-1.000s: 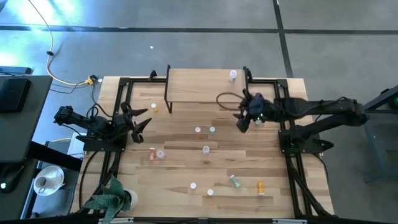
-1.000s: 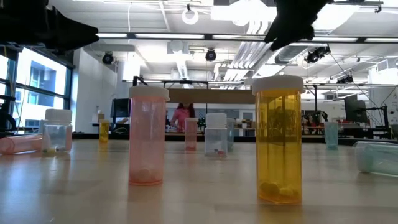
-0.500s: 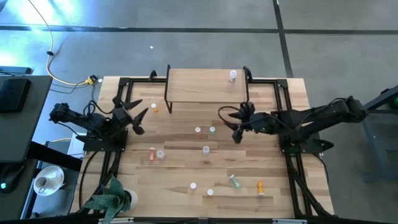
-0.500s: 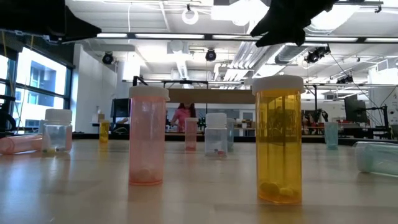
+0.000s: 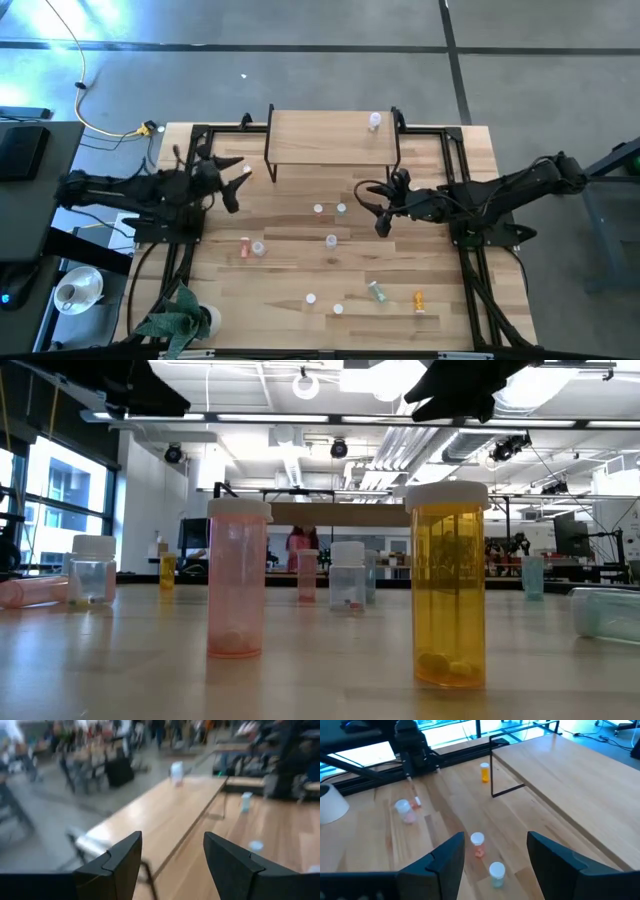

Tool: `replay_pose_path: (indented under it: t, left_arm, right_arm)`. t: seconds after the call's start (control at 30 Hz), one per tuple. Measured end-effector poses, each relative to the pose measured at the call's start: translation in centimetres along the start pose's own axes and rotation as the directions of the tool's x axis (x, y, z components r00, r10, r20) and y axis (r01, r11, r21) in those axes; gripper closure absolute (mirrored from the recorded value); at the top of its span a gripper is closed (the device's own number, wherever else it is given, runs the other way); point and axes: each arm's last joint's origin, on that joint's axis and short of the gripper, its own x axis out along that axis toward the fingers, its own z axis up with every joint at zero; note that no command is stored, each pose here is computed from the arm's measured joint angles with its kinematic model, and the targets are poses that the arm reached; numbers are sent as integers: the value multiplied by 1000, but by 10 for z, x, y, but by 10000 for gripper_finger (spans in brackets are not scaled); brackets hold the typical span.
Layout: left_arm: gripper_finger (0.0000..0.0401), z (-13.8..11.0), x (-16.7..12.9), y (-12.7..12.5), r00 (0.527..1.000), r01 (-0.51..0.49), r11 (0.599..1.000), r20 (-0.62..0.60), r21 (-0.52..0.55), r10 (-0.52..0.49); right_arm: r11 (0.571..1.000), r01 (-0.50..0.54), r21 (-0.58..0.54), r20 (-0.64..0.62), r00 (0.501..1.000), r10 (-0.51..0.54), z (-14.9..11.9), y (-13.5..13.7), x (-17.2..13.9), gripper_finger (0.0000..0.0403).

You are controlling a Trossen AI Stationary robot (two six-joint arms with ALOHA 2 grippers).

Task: Pick and place medicine bottles onto shelf by color
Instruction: Put the top left orange pill bottle on the shelf

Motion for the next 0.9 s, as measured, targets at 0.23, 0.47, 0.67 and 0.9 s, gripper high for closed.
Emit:
replay_pose_path:
  t: [0.23, 0.47, 0.67, 0.9]
  left_arm:
    - [200, 0, 4, 26, 960, -192, 971, -232, -143, 156]
    - [200, -14, 25, 37, 897, -264, 945, -409, -192, 167]
    - [200, -28, 51, 44, 824, -286, 936, -552, -207, 130]
    - [200, -42, 71, 46, 745, -342, 914, -656, -217, 123]
  right_arm:
    - [1000, -22, -15, -5, 1000, 22, -2, 5, -3, 198]
    - [1000, -22, -12, -5, 1000, 22, -2, 5, -3, 198]
    - [1000, -21, -13, -6, 1000, 21, -2, 5, -2, 198]
    - [1000, -16, -22, -20, 1000, 16, -5, 6, 0, 198]
